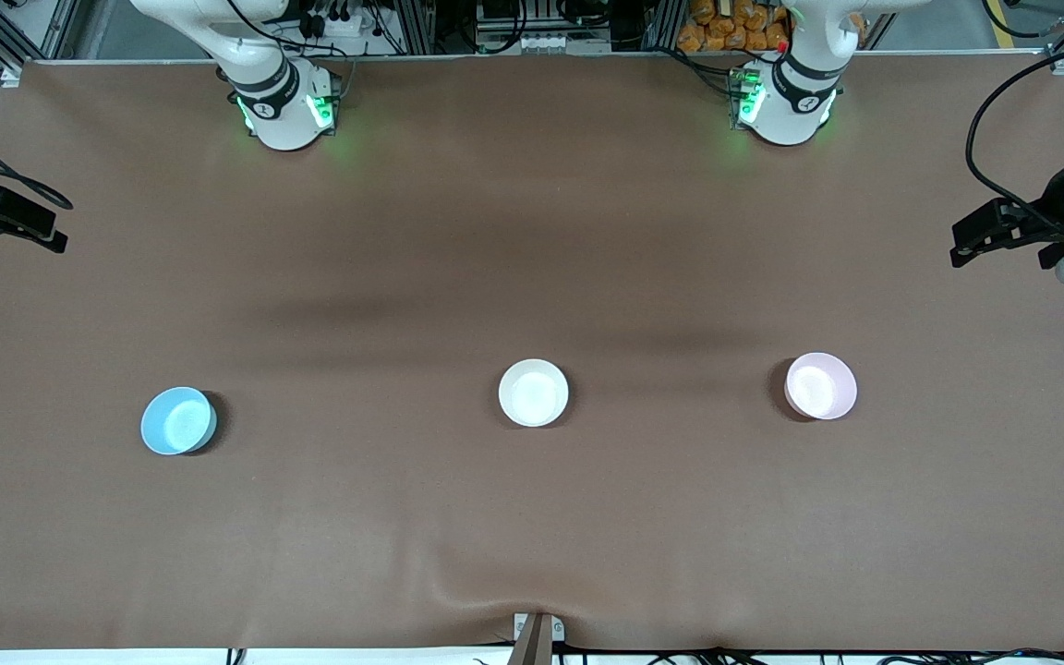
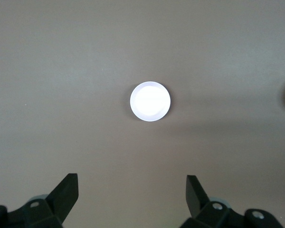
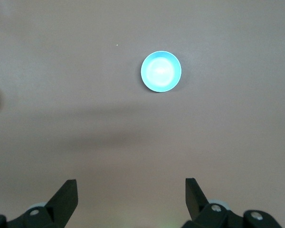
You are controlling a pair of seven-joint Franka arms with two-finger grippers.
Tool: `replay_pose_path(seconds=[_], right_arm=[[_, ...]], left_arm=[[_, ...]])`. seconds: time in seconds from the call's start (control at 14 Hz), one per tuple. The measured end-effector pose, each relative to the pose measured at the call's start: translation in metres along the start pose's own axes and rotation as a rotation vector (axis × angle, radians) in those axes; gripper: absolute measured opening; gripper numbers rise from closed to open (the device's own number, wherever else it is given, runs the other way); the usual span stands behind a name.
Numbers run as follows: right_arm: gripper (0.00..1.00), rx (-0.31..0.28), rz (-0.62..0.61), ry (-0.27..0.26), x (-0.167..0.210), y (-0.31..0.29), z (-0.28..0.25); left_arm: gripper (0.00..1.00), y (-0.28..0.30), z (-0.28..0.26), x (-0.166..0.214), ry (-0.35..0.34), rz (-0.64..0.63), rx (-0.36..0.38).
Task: Stack pink and blue bowls on white bowl
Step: 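Move the left gripper down toward the pink bowl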
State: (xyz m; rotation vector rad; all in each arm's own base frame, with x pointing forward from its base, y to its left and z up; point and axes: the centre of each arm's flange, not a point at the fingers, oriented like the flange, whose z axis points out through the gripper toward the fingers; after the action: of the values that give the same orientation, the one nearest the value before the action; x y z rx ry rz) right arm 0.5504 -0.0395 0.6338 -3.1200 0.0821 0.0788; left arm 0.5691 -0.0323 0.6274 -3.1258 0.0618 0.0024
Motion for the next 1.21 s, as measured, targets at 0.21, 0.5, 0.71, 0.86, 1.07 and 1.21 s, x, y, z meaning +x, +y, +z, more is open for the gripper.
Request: replay_pose_path(seconds=[0.21, 0.5, 0.71, 0.86, 1.07, 1.21], right_arm=[[1.00, 0.000, 0.000, 0.000, 0.000, 0.000, 0.000], [1.00, 0.000, 0.000, 0.000, 0.000, 0.000, 0.000], [1.00, 0.000, 0.000, 0.000, 0.000, 0.000, 0.000], [1.00, 0.000, 0.001, 0.000, 0.000, 0.000, 0.000], [1.00, 0.000, 0.001, -0.002, 0.001, 0.001, 0.001], [1.00, 0.000, 0.001, -0.007, 0.002, 0.001, 0.004]], left_arm=[[1.00, 0.001, 0.000, 0.000, 0.000, 0.000, -0.018], [1.00, -0.006, 0.003, 0.001, -0.006, -0.014, -0.020], [1.00, -0.012, 0.019, 0.009, -0.034, -0.021, -0.023], [1.00, -0.012, 0.041, 0.017, -0.073, -0.021, -0.025], [1.00, -0.016, 0.088, 0.034, -0.094, -0.007, -0.029], [1.00, -0.023, 0.125, 0.043, -0.085, 0.012, -0.032]])
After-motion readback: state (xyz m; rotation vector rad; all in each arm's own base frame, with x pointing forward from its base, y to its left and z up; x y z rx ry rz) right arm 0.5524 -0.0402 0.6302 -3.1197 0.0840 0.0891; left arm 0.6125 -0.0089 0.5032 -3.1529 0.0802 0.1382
